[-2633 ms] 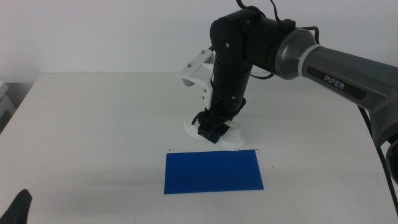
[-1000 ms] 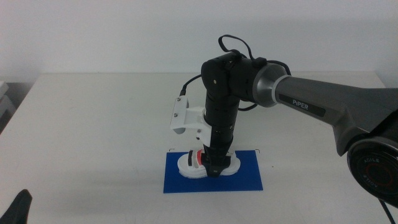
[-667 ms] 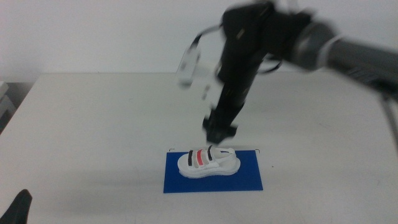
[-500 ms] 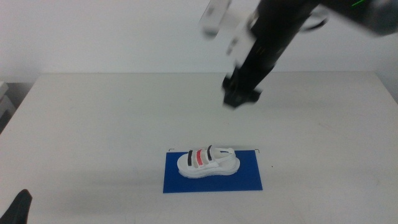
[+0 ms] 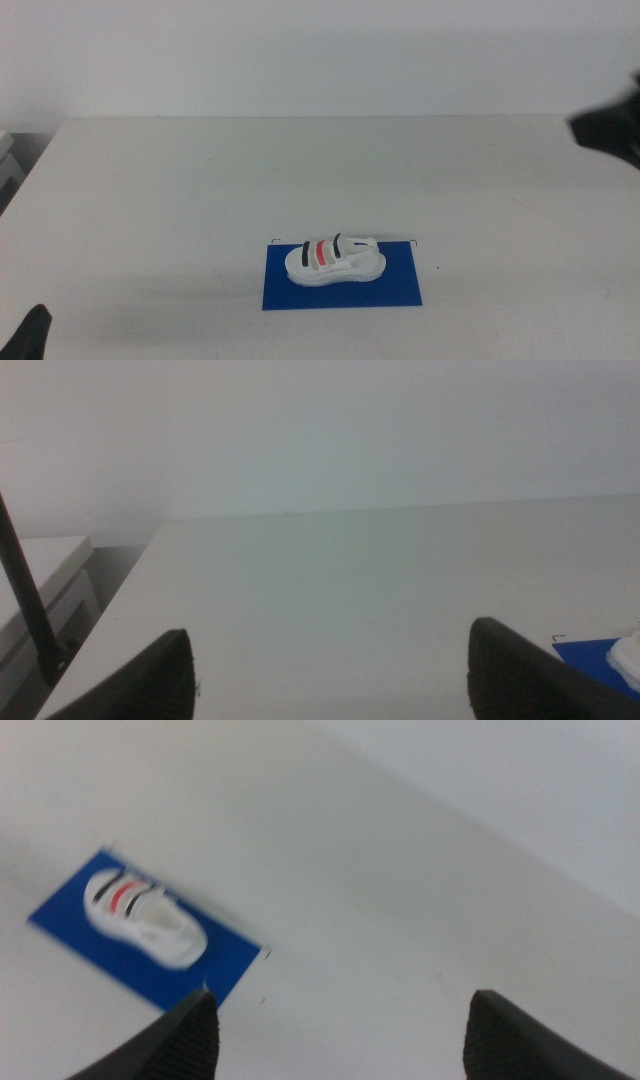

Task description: Use one arm to grab the shoe from the table and place it on the mat.

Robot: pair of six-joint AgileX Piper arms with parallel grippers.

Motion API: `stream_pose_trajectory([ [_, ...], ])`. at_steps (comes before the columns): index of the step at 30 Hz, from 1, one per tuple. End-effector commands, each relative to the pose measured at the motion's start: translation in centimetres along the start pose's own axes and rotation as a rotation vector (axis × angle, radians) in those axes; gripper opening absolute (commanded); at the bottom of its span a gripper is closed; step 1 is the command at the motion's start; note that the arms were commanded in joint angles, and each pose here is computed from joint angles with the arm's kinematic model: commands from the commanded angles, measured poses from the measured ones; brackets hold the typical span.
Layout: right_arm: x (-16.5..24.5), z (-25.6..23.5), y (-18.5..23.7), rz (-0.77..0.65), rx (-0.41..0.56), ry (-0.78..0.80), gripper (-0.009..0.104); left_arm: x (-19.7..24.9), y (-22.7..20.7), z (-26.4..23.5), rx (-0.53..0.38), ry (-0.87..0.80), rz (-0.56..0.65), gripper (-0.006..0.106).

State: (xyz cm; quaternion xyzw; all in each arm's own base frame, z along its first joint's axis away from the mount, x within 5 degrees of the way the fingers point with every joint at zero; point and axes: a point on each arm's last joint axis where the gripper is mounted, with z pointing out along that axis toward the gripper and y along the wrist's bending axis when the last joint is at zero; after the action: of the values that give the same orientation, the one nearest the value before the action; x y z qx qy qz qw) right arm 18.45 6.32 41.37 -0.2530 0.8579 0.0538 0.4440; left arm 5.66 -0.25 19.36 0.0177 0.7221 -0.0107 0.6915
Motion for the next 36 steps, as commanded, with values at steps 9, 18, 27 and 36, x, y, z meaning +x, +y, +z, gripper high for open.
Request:
stream_pose_trajectory([
  [9, 12.5, -3.3, 2.8, 0.046, 0.144, -0.400, 0.062, -0.6, 0.0, -0.1, -0.001, -0.087, -0.014, 0.094],
  [18, 20.9, -2.3, 4.5, 0.003, 0.253, -0.646, 0.062, -0.6, 0.0, -0.1, -0.001, -0.087, -0.014, 0.094],
  [27, 22.0, -2.0, 4.6, 0.089, 0.245, -0.715, 0.062, -0.6, 0.0, -0.1, -0.001, -0.087, -0.014, 0.094],
  [36, 24.9, 1.3, 4.9, 0.038, 0.254, -0.587, 0.062, -0.6, 0.0, -0.1, -0.001, -0.087, -0.014, 0.094],
])
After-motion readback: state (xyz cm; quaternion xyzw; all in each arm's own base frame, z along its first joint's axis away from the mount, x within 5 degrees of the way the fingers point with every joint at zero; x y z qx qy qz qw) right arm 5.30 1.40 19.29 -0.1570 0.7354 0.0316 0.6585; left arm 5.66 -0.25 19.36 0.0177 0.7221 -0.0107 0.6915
